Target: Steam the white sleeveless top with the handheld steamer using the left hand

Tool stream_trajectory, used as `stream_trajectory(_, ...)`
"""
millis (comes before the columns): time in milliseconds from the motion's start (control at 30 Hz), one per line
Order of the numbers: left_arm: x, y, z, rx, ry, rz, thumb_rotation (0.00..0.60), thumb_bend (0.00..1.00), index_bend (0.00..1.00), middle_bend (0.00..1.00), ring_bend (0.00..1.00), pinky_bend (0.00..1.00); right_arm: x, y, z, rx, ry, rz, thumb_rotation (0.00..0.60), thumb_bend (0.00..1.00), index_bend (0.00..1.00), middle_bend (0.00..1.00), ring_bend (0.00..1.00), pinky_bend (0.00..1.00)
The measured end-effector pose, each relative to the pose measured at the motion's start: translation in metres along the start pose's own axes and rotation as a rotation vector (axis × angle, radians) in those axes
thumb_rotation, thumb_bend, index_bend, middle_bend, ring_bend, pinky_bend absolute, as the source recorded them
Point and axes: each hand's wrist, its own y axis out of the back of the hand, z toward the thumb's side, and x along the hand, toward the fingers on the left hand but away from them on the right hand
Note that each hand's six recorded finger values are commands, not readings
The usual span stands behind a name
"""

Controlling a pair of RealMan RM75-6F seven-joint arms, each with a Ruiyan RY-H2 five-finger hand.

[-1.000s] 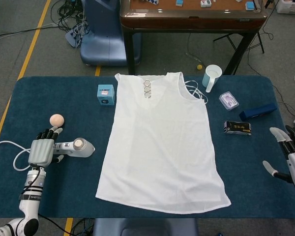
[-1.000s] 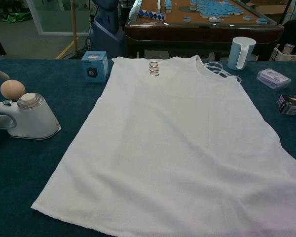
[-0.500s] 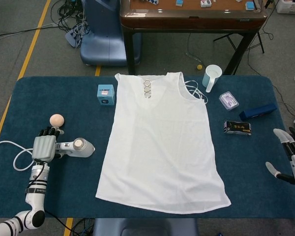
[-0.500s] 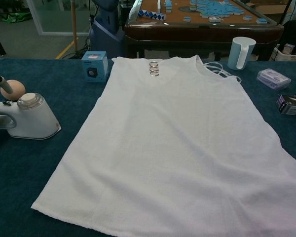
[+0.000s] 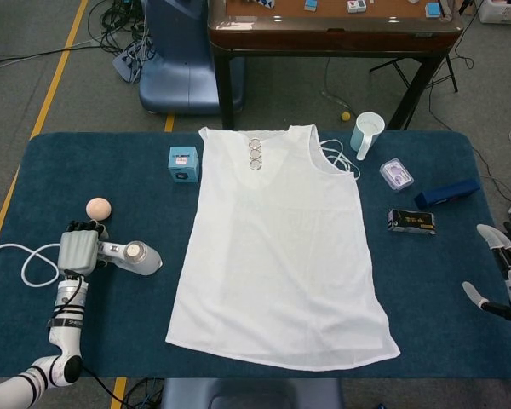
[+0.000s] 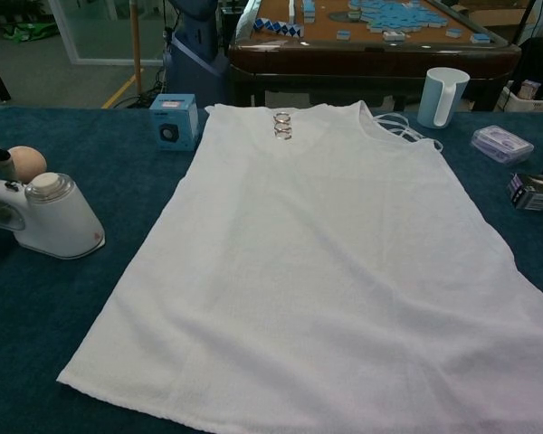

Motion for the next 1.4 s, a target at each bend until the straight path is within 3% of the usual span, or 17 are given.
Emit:
stream_trajectory(233,0.0,-0.008,0.005,0.015,-0.021,-0.006,0.6,0.25,0.56,0.44,0.36,0.23,0.0,-0.003,-0.002,-0.003,-0.008,0.008,0.6,0.26,0.0,0.16,0.03,0.05)
stream_trajectory(633,-0.001,-0.006,0.016,-0.023,-0.094,0.026,0.6,0.25,0.78,0.58,0.49,0.35,0.0,-0.004,-0.001,-0.003,-0.012,0.011,0.6,0.26,0.0,0.16,0.03,0.05)
stream_trajectory(867,0.002,-0.005,0.014,-0.125,-0.107,0.023,0.6,0.25,0.85,0.69,0.59,0.54,0.0,-0.005,0.001,-0.002,-0.009,0.016,0.6,0.26,0.0,0.16,0.03,0.05)
stream_trajectory(1067,0.007,-0.005,0.008,-0.226,-0.09,-0.018,0.6,0.25,0.87,0.77,0.66,0.61,-0.001,-0.011,0.006,-0.001,0.005,0.047,0.6,0.26,0.0,0.16,0.03,0.05)
stream_trajectory(1400,0.01,0.007,0.003,-0.385,-0.081,-0.061,0.6,0.25,0.89,0.8,0.68,0.64,-0.005,-0.028,0.022,-0.002,0.059,0.12,0.6,0.26,0.0,0.16,0.03,0.05)
